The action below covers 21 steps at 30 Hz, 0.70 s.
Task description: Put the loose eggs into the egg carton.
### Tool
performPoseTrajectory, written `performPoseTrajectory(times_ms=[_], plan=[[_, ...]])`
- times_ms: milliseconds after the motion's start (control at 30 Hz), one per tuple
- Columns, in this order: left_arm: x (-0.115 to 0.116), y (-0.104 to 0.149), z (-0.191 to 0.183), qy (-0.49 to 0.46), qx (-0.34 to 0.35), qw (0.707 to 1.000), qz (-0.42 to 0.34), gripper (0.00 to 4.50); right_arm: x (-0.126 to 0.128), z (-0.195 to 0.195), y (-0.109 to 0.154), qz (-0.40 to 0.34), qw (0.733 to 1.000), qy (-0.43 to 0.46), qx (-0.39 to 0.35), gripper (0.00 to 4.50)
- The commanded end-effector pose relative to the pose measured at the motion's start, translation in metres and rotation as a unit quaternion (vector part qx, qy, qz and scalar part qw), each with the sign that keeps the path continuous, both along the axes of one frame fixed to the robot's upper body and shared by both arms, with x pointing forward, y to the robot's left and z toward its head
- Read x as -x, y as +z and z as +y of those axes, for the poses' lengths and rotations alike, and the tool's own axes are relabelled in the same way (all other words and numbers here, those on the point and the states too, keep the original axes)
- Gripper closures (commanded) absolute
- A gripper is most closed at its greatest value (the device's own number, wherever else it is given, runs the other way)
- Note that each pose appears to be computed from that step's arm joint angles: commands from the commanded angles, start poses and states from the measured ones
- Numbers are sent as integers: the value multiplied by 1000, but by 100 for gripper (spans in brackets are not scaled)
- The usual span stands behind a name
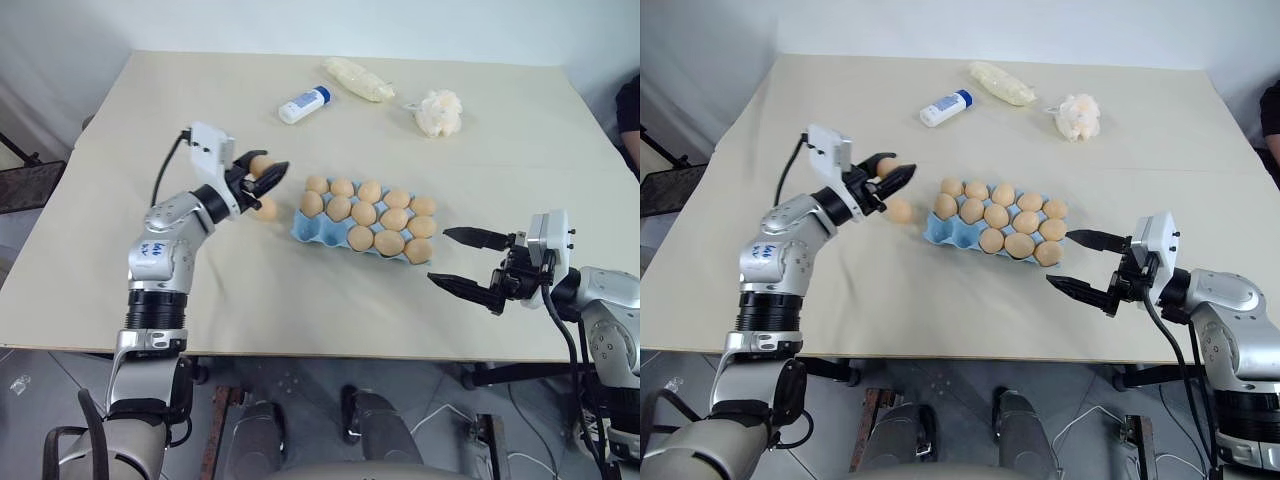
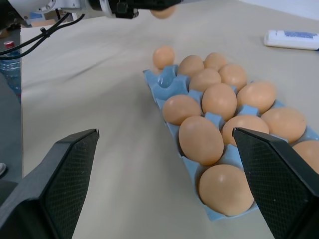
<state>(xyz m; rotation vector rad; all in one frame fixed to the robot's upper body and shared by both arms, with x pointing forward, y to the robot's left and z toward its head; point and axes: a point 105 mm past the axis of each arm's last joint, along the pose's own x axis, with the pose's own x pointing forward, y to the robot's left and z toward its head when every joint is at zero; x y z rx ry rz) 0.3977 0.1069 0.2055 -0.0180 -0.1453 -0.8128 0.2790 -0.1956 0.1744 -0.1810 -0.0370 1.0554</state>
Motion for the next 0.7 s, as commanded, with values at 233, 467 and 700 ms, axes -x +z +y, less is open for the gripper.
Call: performPoseTrajectory(times_ms=[233,467,700], plan=[[16,-20,-60,-132,-79,988,-5,221,10,-4,12,-36,999,-21,-11,0],[13,-35,-67,-139,-114,984,14,221,12,-5,12,-45,998,-26,-17,0],[11,-36,-70,-137,-109,984,12,151,13,-7,11,-44,998,-33,-16,0]])
